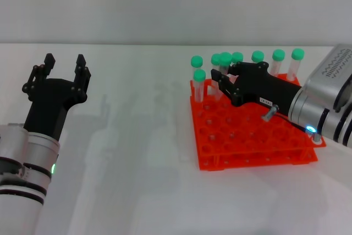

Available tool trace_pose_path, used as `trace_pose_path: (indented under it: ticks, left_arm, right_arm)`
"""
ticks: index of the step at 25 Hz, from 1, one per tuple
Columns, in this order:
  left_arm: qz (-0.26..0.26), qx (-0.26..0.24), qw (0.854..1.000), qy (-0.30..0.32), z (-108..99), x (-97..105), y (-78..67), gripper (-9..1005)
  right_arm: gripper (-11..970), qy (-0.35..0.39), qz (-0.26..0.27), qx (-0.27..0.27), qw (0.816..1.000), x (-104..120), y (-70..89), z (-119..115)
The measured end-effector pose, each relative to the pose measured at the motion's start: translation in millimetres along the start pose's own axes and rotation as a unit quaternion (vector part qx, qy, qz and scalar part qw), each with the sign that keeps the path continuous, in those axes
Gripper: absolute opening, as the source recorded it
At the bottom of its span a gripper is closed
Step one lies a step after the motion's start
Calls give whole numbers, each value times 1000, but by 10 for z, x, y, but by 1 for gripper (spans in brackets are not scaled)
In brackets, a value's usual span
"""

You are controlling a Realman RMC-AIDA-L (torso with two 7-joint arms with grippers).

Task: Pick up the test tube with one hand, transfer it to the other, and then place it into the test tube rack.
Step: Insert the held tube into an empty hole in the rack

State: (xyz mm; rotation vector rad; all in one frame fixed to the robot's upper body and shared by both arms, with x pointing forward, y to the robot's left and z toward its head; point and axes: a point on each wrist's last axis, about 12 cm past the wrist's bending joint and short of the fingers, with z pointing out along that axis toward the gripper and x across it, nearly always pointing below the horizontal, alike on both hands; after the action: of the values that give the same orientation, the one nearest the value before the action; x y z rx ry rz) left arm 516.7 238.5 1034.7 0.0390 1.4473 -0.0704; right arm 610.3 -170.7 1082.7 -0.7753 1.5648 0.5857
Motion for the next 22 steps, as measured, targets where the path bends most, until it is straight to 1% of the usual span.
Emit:
trace_pose_path:
  ticks: [10,22]
  left_arm:
    - [2,3,1000,-2,29,-10,-8,606]
    - [2,3,1000,-2,29,-10,-8,606]
  right_arm:
    - [202,13,-12,8,1000,6,-22,30]
    - [201,19,-21,-1,1000,39,17,25]
